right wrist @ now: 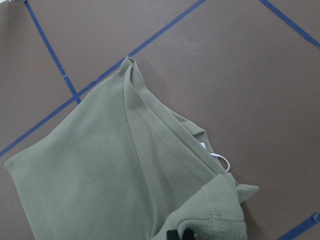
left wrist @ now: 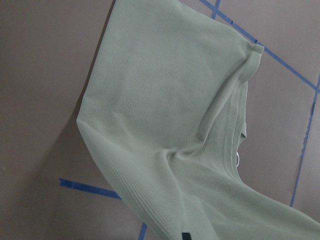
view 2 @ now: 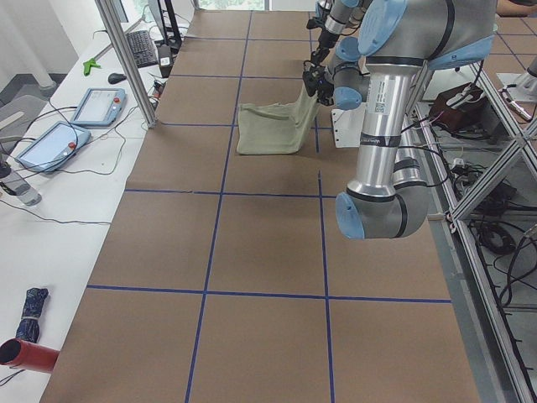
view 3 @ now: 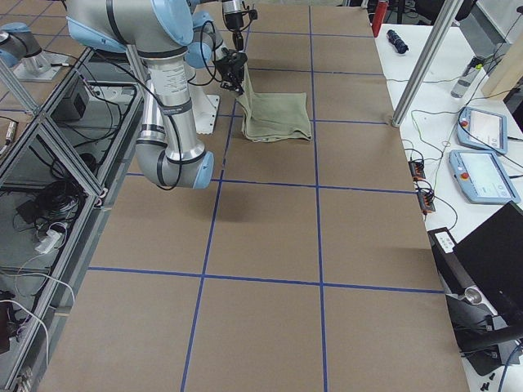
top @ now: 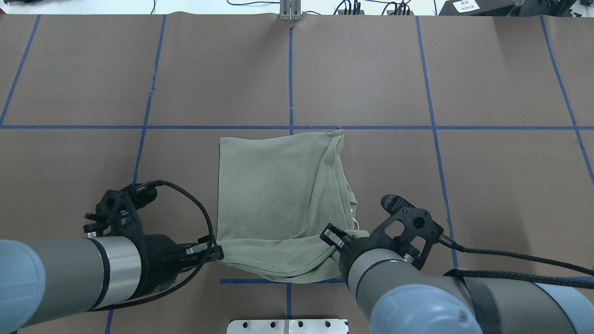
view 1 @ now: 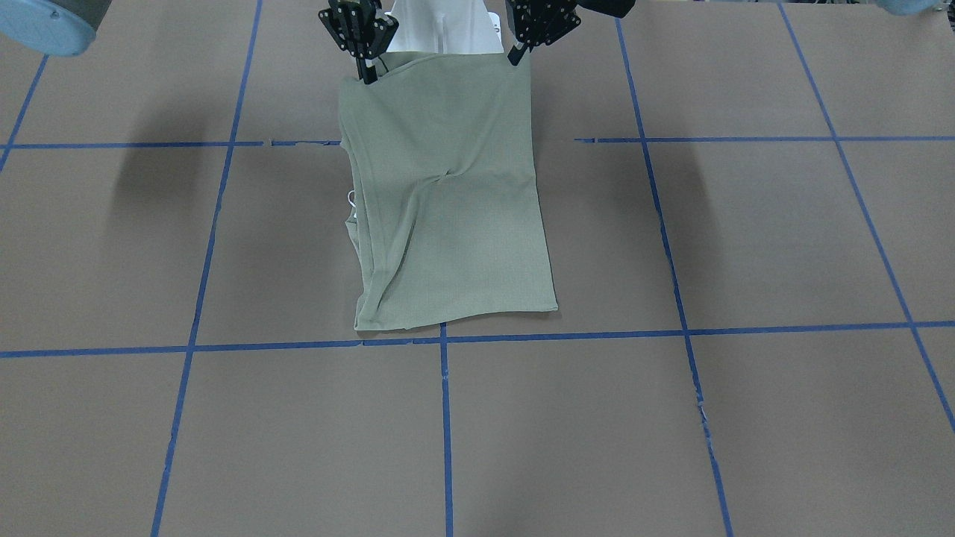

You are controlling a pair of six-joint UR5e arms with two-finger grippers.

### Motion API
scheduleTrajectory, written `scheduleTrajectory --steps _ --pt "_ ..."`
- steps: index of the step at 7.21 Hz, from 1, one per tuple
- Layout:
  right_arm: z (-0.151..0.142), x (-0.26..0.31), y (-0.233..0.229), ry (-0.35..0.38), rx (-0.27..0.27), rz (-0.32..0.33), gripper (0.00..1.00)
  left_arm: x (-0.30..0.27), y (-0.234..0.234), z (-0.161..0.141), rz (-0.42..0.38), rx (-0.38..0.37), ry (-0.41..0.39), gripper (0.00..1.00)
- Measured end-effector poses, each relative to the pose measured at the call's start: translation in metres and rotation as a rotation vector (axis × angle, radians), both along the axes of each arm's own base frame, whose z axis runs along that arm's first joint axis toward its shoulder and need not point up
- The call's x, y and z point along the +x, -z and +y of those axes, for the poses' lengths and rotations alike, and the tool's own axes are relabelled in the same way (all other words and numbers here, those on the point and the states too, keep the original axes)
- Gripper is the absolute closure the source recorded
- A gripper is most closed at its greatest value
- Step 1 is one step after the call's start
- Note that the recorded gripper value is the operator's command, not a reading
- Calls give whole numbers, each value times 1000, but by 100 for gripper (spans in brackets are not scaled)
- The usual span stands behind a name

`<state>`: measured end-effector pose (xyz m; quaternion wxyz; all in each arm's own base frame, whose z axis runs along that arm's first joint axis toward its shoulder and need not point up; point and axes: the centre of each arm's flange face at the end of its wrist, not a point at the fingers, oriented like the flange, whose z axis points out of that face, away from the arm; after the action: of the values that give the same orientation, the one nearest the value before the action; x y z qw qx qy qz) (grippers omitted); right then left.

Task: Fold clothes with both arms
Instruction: 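Lift the near shirt edge with both grippers and fold it away from the robot, then lay the folded edge onto the far half with both grippers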

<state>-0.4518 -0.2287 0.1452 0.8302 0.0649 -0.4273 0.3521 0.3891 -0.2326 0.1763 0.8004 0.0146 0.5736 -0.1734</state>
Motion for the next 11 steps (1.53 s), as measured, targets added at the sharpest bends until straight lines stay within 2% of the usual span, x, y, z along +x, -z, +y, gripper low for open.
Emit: scheduleTrajectory --steps 2,5,8,11 --pt "-50 -27 -20 -5 1 12 100 46 -14 -43 -81 38 38 100" --pt "-93 -58 -30 -23 14 40 100 75 -29 -112 -173 101 96 100" --pt "-149 -92 -42 -54 -3 93 100 101 -75 -159 -200 132 129 100" --pt "-210 -127 -77 -80 15 90 100 117 -108 -191 -207 132 161 100"
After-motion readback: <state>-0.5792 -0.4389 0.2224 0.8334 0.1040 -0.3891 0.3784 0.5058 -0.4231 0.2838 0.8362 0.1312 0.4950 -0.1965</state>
